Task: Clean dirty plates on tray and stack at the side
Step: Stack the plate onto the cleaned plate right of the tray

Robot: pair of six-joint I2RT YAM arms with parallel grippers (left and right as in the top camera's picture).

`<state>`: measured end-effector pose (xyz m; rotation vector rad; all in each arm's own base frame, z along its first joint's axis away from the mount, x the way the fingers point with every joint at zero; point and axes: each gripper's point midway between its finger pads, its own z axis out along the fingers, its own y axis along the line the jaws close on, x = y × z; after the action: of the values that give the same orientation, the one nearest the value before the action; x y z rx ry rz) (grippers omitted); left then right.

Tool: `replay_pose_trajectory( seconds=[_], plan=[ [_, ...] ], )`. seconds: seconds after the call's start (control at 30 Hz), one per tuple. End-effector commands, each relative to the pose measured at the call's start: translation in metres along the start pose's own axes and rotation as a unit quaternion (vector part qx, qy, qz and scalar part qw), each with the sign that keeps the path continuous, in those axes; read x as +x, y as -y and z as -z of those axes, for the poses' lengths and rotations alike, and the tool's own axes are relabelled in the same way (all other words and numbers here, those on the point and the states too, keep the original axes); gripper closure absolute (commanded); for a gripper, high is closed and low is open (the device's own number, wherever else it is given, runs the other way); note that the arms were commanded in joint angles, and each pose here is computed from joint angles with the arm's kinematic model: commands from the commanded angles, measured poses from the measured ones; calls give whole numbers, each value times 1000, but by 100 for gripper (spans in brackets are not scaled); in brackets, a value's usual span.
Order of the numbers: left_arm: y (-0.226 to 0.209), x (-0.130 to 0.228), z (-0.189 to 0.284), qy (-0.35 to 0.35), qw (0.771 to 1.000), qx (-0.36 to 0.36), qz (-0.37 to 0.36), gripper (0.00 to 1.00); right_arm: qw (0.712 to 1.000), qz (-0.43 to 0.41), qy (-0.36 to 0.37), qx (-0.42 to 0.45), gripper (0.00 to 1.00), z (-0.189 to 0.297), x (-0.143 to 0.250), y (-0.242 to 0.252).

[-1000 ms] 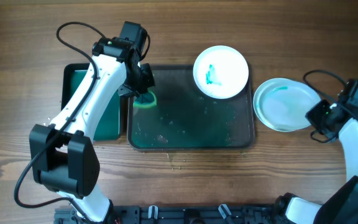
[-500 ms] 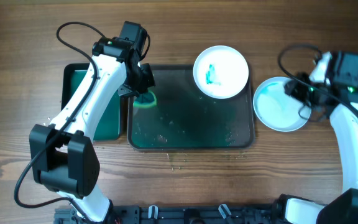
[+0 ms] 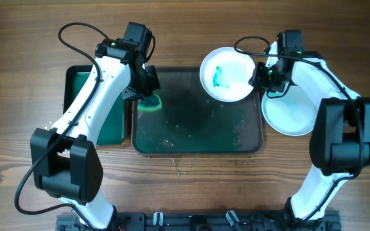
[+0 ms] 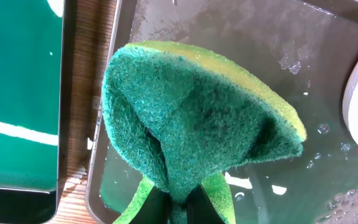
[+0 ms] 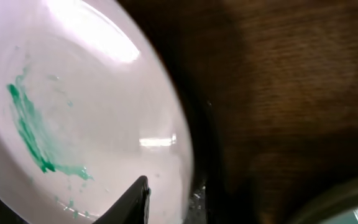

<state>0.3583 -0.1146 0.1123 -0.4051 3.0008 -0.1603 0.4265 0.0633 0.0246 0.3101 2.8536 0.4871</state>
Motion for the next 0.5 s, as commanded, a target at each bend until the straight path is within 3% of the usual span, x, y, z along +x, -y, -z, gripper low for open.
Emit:
replay_pose_trajectory(
  seconds=[0.0, 0.13, 0.23, 0.4, 0.47],
  plan=[
    [4, -2, 5, 6, 1000, 10, -10, 96, 1000, -2, 6, -4, 73, -5, -4, -8],
    [4, -2, 5, 6, 1000, 10, -10, 96, 999, -28, 12, 26, 82, -11, -2, 4],
    [4, -2, 5, 6, 1000, 10, -10, 96, 999, -30, 1, 29, 83, -19, 7, 8],
    [4, -2, 5, 6, 1000, 10, -10, 96, 1000, 1, -13, 28, 85, -27, 17, -5],
    [4, -2, 5, 6, 1000, 10, -10, 96, 999, 10, -22, 28, 92, -29, 24, -12]
  ],
)
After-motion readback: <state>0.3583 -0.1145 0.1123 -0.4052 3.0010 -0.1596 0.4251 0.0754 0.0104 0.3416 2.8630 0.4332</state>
